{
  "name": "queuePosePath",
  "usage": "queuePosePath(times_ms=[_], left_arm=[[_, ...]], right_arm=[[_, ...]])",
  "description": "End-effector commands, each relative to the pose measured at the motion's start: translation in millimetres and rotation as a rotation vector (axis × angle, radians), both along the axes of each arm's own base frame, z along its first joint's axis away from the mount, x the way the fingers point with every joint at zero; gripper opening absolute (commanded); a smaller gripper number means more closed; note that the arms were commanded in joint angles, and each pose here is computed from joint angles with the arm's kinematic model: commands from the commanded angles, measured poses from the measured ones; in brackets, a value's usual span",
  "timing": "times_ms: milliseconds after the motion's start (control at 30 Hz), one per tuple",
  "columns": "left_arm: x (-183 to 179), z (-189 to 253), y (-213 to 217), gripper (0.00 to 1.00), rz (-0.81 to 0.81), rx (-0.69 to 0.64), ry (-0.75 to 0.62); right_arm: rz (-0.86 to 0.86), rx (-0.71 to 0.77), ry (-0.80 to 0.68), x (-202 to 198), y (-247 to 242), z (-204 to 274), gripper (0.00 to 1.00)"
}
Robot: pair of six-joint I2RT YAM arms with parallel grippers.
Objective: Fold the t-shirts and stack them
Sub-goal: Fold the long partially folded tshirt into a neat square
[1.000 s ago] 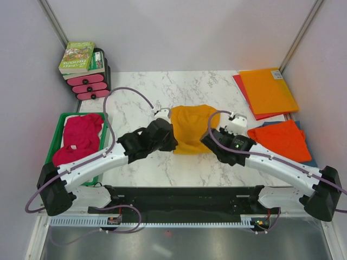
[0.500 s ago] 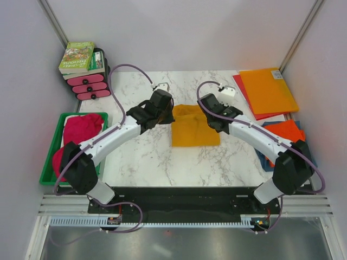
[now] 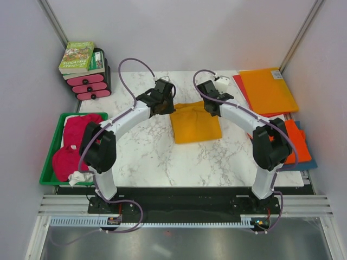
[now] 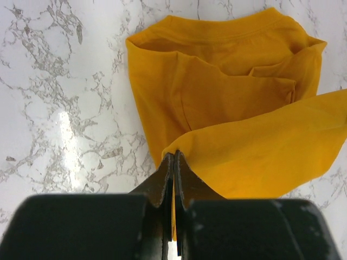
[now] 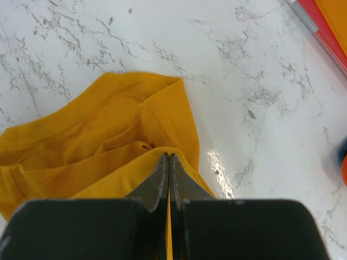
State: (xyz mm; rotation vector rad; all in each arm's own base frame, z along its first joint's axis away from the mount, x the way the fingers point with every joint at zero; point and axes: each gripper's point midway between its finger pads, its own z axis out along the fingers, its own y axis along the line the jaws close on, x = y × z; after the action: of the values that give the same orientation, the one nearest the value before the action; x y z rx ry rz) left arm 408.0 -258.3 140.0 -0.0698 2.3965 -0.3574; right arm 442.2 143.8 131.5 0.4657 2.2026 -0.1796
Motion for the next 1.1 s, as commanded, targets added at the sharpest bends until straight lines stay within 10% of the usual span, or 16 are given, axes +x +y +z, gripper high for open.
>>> queuePosePath(times_ms=[0, 567, 767, 900, 1067], left_arm=[[34.4, 17.0, -1.7, 0.02, -0.009, -0.021, -0.059], [86.8, -25.9, 5.3, 0.02, 0.029, -0.035, 0.005], [96.0, -7.6, 16.1, 0.58, 0.083, -0.015, -0.046], [90.6, 10.8, 18.5, 0.62, 0.094, -0.034, -0.071], [65.0, -6.5, 4.9, 0.50, 0.054, -0.106, 0.011]], right_arm=[[0.009, 0.030, -0.071, 34.8, 7.6, 14.2, 0.00], [0.024, 0.050, -0.036, 106.6, 15.0, -31.5, 0.00], [0.056, 0.098, -0.156, 102.8, 17.7, 1.7, 0.46], [0.090, 0.107, -0.195, 88.7, 29.7, 29.9, 0.63], [0.172, 0.152, -0.089, 51.9, 54.9, -8.0, 0.39]])
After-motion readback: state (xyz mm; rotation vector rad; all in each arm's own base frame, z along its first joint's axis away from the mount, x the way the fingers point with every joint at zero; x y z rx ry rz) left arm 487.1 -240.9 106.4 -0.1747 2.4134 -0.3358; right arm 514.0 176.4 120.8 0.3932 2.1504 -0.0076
